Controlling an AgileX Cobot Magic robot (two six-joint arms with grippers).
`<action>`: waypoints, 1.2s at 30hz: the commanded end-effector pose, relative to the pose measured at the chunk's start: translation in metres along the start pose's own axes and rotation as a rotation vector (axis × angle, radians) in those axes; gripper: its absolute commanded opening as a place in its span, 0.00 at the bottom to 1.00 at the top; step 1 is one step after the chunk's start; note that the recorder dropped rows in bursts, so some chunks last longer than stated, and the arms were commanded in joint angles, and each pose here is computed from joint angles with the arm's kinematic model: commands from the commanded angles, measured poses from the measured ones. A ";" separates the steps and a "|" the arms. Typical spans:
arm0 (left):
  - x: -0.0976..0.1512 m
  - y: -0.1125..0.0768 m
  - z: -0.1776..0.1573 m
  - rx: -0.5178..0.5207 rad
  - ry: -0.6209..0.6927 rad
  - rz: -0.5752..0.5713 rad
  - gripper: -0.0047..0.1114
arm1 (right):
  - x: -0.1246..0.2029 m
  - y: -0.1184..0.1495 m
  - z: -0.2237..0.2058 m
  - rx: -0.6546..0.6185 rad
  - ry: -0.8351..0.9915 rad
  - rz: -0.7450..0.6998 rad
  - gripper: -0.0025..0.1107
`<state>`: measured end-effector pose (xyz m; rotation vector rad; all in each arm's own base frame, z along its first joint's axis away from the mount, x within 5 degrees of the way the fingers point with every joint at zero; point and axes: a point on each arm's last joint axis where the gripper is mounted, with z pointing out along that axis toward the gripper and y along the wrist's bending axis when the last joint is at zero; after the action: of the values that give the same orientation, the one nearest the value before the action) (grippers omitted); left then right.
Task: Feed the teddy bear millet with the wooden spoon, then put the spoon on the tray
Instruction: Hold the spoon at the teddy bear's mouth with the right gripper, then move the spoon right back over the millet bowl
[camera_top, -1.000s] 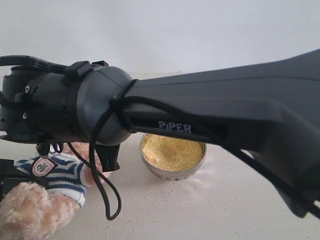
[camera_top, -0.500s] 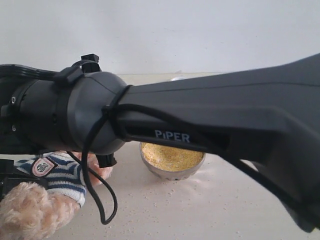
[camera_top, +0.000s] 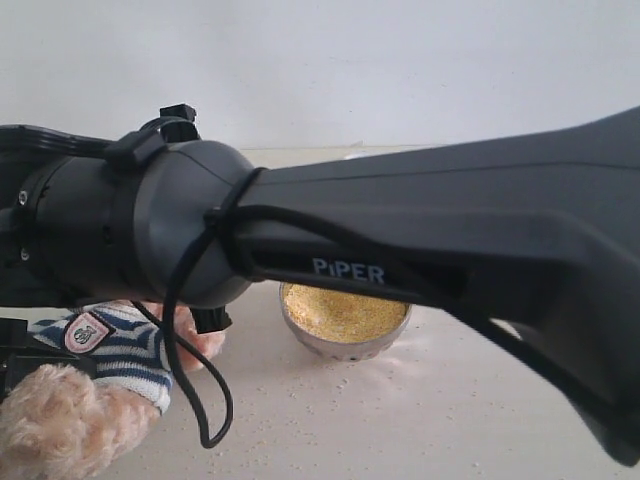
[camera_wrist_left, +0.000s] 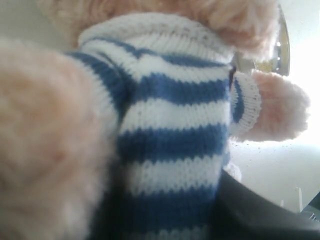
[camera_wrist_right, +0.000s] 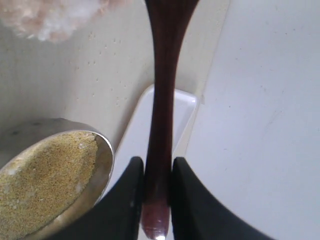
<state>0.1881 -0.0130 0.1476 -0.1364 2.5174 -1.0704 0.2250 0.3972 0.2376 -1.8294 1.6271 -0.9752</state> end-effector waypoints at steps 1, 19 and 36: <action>0.001 -0.003 -0.002 0.015 -0.009 0.008 0.08 | 0.005 -0.007 -0.006 0.011 -0.004 0.056 0.02; 0.001 -0.003 -0.002 0.015 -0.009 0.008 0.08 | 0.025 -0.014 -0.008 -0.243 -0.038 0.298 0.02; 0.001 -0.003 -0.002 0.015 -0.009 0.008 0.08 | 0.133 -0.009 0.021 -0.380 0.161 0.387 0.02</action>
<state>0.1881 -0.0130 0.1476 -0.1364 2.5174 -1.0704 0.2533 0.2869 0.2637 -1.5735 2.2445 -0.6450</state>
